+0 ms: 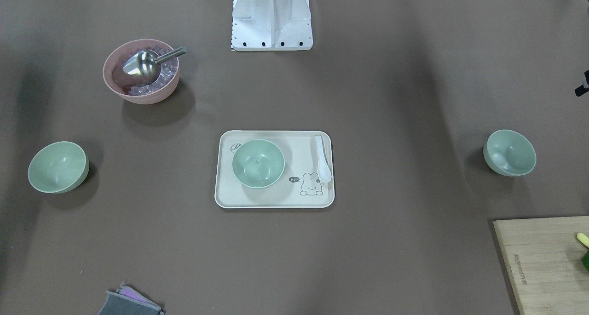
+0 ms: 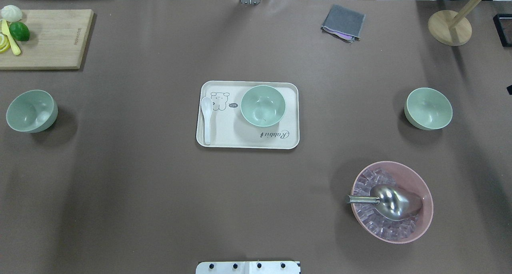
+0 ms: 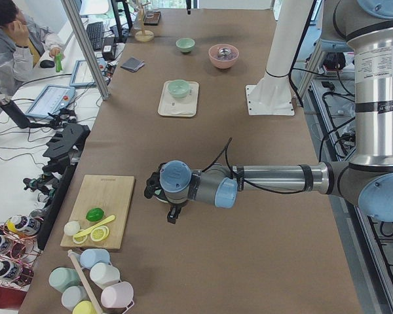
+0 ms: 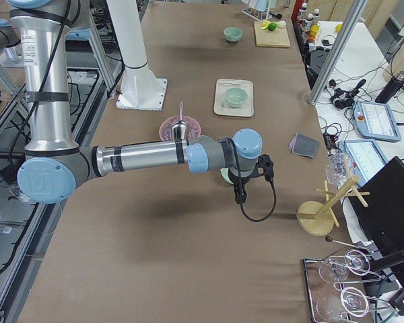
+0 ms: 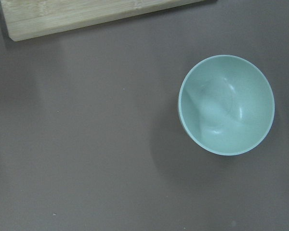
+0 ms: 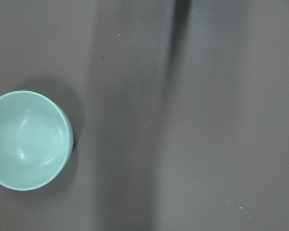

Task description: Stack green bowls together

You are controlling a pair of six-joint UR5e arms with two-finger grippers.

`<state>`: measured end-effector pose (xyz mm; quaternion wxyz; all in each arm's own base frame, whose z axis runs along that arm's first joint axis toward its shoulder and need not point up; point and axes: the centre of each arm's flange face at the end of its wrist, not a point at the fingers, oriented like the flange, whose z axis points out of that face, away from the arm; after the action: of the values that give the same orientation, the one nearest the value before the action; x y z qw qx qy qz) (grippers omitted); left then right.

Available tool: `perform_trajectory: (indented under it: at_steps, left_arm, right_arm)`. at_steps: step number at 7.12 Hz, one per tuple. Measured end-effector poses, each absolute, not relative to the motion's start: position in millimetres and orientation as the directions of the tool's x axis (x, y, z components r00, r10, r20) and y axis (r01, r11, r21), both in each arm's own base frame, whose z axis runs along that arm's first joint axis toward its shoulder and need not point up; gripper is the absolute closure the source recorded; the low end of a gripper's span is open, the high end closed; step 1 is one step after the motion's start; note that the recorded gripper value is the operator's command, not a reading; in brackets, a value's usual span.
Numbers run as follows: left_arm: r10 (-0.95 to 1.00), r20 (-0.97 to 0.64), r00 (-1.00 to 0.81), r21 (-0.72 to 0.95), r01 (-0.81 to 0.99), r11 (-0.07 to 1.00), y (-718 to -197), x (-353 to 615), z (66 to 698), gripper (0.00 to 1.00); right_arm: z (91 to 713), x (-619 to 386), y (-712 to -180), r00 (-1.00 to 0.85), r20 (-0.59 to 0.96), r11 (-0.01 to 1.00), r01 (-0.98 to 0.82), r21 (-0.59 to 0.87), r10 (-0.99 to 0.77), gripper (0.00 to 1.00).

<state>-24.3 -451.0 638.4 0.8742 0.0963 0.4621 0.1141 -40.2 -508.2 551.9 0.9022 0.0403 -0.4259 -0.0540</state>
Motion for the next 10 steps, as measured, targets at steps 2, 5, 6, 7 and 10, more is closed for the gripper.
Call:
perform_trajectory:
  at_steps: [2, 5, 6, 7, 10]
  left_arm:
    - [0.289, -0.788, 0.544, 0.275, -0.109, 0.955, -452, -24, 637, 0.01]
    - [0.290, -0.788, 0.544, 0.277, -0.108, 0.955, -455, -24, 636, 0.01]
    - [0.291, -0.787, 0.544, 0.278, -0.108, 0.955, -456, -24, 635, 0.01]
    - [0.291, -0.787, 0.544, 0.279, -0.108, 0.954, -456, -24, 635, 0.01]
    - [0.294, -0.785, 0.545, 0.283, -0.108, 0.953, -459, -24, 633, 0.01]
  right_arm:
    - [543, -91, -504, 0.637, 0.759, 0.991, 0.070, 0.113, -0.132, 0.01]
    - [576, -150, -521, 0.645, 0.759, 0.996, 0.068, 0.053, -0.085, 0.06]
    - [584, -168, -527, 0.641, 0.766, 0.998, 0.051, 0.028, -0.054, 0.11]
    - [591, -178, -530, 0.639, 0.768, 0.999, 0.041, 0.013, -0.036, 0.16]
    - [605, -190, -539, 0.645, 0.764, 0.999, 0.023, -0.034, 0.012, 0.29]
